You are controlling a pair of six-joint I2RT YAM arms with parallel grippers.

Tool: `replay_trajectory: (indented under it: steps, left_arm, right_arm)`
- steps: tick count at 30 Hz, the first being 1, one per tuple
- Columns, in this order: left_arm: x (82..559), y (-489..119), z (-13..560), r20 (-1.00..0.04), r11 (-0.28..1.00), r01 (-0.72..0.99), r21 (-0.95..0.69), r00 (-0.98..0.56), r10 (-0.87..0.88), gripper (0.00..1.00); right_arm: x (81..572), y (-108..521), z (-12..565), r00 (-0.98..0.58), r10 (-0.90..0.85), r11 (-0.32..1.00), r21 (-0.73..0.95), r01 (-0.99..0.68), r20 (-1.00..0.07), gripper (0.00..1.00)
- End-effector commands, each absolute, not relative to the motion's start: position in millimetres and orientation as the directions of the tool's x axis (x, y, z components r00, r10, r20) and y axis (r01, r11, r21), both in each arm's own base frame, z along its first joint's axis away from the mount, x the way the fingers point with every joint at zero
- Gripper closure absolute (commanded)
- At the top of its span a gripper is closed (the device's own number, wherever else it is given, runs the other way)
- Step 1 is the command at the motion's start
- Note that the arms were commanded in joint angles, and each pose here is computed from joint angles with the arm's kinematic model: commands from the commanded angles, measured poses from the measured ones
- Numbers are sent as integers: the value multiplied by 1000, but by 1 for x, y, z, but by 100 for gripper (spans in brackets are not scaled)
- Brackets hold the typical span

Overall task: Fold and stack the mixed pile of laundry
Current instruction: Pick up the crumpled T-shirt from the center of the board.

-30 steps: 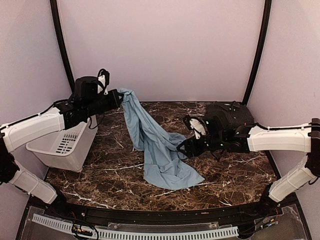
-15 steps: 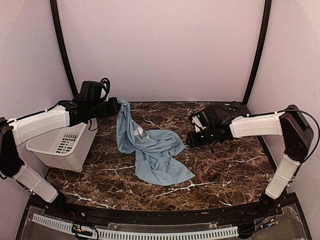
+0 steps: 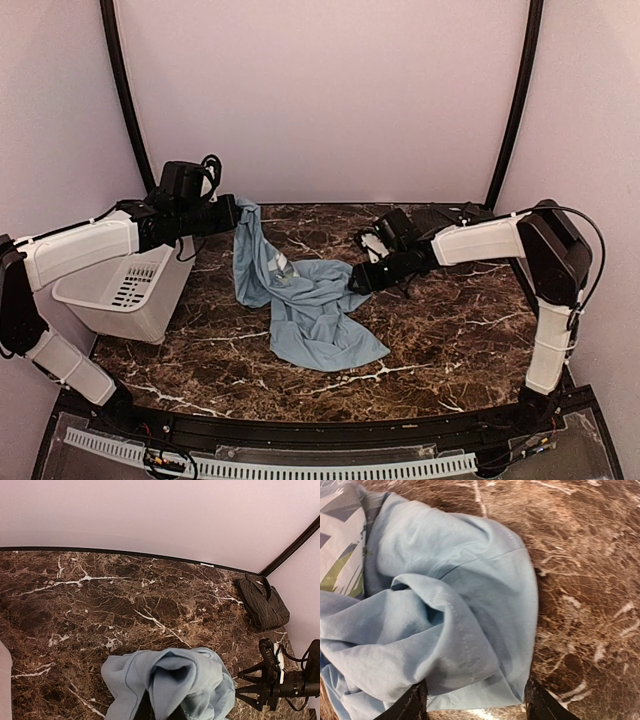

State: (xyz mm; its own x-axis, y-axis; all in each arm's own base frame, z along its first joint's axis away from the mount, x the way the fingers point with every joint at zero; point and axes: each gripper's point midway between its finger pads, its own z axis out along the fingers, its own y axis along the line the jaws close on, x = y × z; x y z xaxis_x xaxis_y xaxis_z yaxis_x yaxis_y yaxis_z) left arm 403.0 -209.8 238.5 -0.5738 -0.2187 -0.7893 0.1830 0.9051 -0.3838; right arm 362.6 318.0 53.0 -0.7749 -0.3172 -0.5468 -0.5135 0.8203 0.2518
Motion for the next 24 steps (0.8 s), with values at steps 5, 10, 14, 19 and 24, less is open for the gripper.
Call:
replay_trajectory:
  steps: [5,10,14,19,24]
  left_arm:
    - [405,-207,267,-821,900,208,-382,-524,-227,100]
    - [405,-207,268,-823,901,212,-379,-523,-223,100]
    - [403,-200,276,-835,915,209,-345,-515,-197,100]
    - [403,-191,304,-867,940,222,-259,-482,-125,100]
    - [406,-185,351,-914,953,254,-167,-403,-53,100]
  right_arm:
    - [365,356,52,-760,-315,706,396,-588,-568,36]
    - [376,357,69,-752,-276,682,429,-592,-598,69]
    - [378,339,121,-695,-253,697,371,-613,-674,100]
    - [388,291,223,-561,-168,757,258,-600,-810,100]
    - [390,241,320,-411,-74,805,189,-563,-908,100]
